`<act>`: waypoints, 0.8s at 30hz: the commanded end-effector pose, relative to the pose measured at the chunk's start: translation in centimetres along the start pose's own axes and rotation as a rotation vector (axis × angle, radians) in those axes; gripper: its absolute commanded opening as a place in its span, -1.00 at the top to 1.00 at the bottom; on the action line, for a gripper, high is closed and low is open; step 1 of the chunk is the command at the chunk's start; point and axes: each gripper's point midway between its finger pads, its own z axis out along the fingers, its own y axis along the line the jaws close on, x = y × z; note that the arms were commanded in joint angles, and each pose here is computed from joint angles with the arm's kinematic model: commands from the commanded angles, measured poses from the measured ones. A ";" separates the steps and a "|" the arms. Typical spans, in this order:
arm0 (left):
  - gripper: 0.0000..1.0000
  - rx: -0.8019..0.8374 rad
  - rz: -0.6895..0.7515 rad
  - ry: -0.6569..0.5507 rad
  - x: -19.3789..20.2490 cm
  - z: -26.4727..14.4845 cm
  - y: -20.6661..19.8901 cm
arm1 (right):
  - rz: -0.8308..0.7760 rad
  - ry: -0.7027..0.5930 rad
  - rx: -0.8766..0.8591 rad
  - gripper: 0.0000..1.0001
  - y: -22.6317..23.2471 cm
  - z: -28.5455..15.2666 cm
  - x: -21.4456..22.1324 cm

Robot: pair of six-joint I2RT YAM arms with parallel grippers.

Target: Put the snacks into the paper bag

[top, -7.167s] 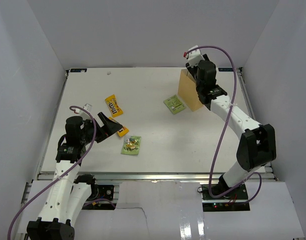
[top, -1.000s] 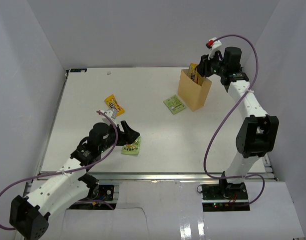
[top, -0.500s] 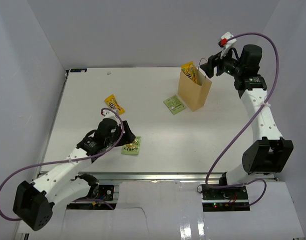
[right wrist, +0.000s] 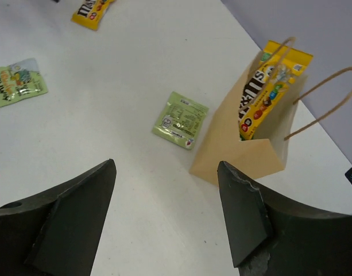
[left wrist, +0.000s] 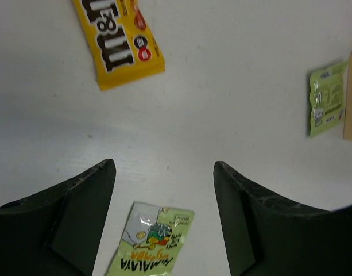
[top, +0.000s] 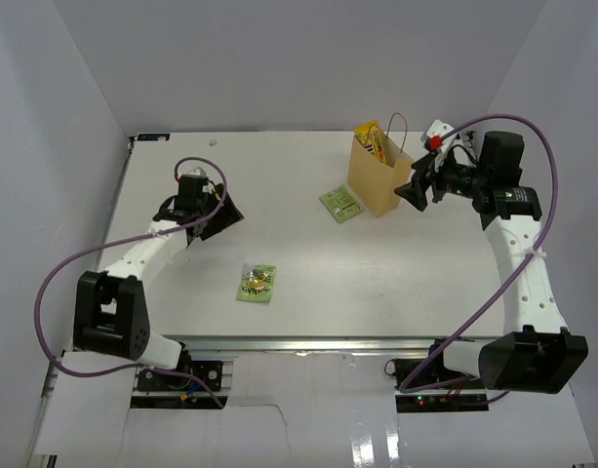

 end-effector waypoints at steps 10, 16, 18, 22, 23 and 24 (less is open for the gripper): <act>-0.50 -0.090 -0.092 0.012 -6.6 7.7 1.0 | 0.011 0.003 -0.347 -0.54 10.8 -2.5 3.4; -0.45 -0.218 -0.097 0.018 -7.3 10.0 2.9 | 0.083 0.059 -0.469 -0.53 14.9 -1.6 7.2; -0.44 -0.233 -0.096 0.013 -7.3 10.2 3.3 | 0.106 0.070 -0.490 -0.53 16.0 -1.3 8.1; -0.43 -0.265 -0.076 0.029 -6.8 10.8 4.1 | 0.111 0.068 -0.503 -0.53 16.8 -0.7 8.5; -0.41 -0.273 -0.073 0.030 -6.8 11.0 4.3 | 0.121 0.070 -0.508 -0.53 17.0 -0.6 8.5; -0.40 -0.281 -0.072 0.036 -6.7 11.2 4.4 | 0.120 0.065 -0.509 -0.53 17.0 -0.5 8.3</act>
